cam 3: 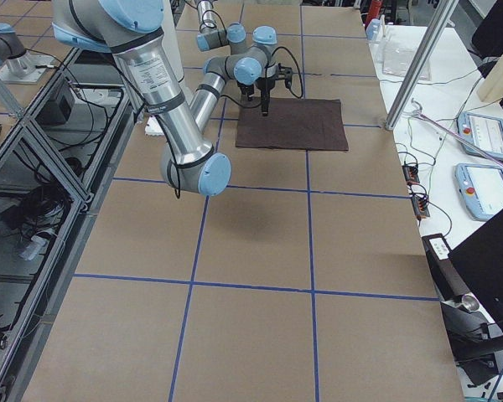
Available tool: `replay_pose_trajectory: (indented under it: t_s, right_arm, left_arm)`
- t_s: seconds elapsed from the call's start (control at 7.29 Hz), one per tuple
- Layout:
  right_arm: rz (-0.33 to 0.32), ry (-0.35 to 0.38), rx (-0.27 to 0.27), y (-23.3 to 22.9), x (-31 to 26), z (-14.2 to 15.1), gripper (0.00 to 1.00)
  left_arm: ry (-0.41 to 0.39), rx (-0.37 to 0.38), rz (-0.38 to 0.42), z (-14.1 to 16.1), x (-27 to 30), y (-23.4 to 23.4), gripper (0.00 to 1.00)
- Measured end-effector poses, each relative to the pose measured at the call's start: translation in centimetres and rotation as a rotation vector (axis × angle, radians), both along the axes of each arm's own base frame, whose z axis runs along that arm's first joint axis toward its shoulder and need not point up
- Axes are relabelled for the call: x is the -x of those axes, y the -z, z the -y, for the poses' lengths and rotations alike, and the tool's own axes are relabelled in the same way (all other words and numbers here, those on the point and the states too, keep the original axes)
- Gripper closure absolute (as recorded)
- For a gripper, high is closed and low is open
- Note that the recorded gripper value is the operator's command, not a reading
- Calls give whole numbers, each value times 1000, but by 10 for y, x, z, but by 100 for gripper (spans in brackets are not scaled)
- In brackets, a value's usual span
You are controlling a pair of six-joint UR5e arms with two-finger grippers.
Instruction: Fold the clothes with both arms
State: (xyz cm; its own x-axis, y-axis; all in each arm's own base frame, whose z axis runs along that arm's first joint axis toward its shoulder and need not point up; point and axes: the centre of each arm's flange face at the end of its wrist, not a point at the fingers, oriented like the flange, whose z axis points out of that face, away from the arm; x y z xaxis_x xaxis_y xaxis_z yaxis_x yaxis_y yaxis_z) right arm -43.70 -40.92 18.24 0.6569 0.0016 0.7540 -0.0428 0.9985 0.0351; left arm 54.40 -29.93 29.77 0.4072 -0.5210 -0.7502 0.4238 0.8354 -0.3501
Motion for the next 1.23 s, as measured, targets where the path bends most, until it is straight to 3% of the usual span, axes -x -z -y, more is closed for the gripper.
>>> replay_pose_trajectory:
  t_s: [0.14,0.69,0.96,1.23]
  right_arm:
    - [2,1,4,0,-1,1,0]
    - [-1,-8,30,-6,-2,1,0]
    - [34,-84,155,-13,17,-21,0]
    - [111,-185,300,-31,50,-65,0]
  left_arm:
    - [-3,-1,5,-1,0,1,100]
    - [-26,-8,18,-10,-1,4,100]
    - [-56,-43,3,-13,4,14,100]
    - [-79,-72,-3,-14,5,19,100]
